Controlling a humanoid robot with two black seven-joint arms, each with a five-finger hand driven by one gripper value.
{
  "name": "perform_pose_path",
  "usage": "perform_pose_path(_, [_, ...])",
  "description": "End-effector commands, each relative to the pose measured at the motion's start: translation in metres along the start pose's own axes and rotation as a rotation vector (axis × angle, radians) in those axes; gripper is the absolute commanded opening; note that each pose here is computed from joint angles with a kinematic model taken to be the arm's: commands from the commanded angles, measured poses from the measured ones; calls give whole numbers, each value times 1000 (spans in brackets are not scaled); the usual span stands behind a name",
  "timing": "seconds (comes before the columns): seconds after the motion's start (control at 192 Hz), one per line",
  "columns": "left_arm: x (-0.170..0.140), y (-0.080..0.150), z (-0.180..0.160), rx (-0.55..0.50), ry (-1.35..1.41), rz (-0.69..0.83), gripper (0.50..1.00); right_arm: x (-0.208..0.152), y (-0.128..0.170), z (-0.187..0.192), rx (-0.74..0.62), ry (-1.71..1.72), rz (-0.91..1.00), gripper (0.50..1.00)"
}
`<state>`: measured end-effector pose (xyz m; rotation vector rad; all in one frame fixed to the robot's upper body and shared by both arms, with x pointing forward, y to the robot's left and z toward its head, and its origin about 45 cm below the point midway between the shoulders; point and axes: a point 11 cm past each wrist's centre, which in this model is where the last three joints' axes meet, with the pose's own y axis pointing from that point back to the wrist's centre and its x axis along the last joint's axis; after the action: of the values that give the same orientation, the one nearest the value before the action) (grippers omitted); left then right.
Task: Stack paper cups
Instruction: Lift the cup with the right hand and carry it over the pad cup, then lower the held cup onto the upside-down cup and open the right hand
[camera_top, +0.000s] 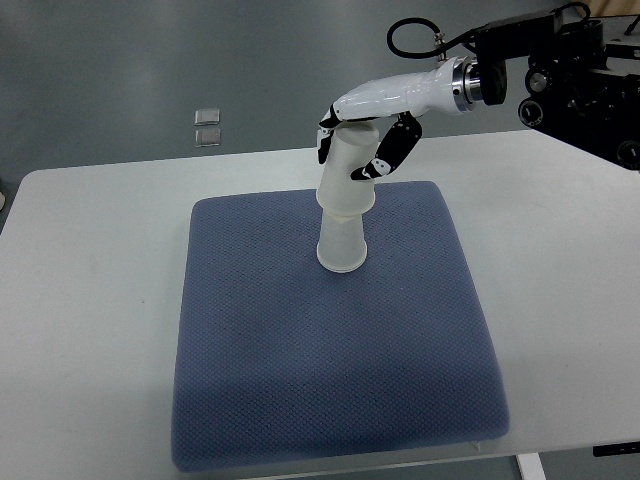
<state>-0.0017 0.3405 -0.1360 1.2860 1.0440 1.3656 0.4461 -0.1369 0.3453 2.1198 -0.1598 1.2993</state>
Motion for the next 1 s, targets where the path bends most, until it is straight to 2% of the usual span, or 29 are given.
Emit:
perform_pose_path(0.0, [0,0,1,-1,-1,0,1000,-8,-6,-1,5,-7,-9,652])
perform_pose_path(0.73, [0,0,0,0,0,0,1000,-19,-15,6,-8,-11,8,652])
perform_pose_path(0.996, [0,0,0,0,0,0,1000,-4,-15,0,-2,12,17,654])
